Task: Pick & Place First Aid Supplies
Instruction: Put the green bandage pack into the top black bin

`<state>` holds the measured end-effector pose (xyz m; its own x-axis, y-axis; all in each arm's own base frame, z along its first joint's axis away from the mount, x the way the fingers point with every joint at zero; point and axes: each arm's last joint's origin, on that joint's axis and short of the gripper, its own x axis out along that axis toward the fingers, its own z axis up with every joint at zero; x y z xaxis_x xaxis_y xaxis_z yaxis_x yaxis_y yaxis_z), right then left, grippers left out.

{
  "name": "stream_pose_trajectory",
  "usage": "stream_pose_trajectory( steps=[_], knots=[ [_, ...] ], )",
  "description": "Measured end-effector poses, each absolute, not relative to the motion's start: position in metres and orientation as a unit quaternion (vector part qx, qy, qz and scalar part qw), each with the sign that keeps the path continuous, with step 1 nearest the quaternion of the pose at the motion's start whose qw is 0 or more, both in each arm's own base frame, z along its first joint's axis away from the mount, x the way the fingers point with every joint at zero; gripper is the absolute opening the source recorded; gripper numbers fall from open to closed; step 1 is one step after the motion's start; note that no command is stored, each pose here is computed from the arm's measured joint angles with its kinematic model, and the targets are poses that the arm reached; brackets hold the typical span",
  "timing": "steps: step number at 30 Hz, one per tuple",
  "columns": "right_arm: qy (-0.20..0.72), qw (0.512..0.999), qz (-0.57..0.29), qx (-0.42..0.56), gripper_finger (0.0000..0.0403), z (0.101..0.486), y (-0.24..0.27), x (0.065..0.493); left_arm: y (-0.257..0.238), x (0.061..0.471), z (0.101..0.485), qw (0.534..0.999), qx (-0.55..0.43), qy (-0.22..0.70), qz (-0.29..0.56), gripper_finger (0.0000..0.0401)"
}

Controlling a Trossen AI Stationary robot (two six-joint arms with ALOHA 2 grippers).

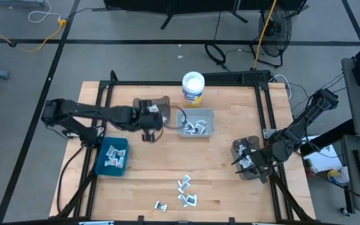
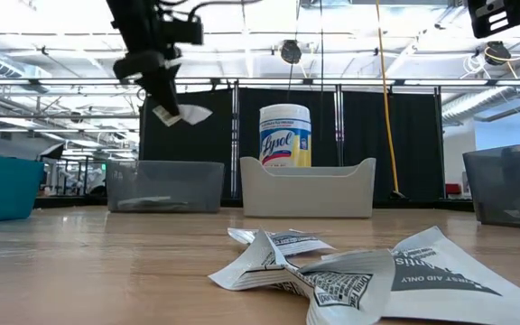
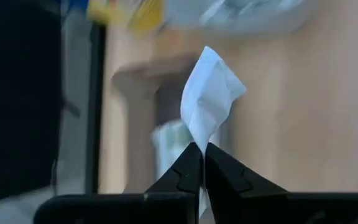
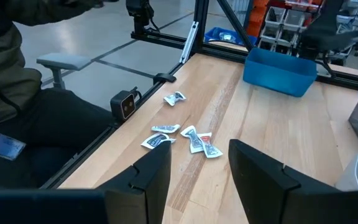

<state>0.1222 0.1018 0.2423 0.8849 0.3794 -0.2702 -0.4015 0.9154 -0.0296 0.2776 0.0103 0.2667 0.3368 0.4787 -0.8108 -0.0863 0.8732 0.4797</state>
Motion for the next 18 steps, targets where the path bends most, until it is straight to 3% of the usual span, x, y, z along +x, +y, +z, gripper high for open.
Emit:
stream_pose_trajectory(
  steps=[8,18],
  knots=[
    [0.138,0.970,0.199,-0.024,0.0155,0.242,0.102,0.122,0.075,0.266,0.263,0.764,0.108,0.585,0.252,0.0004],
    [0.152,0.968,0.197,-0.027,0.0155,0.237,0.105,0.126,0.109,0.254,0.261,0.770,0.002,0.583,0.259,0.0040]
  ],
)
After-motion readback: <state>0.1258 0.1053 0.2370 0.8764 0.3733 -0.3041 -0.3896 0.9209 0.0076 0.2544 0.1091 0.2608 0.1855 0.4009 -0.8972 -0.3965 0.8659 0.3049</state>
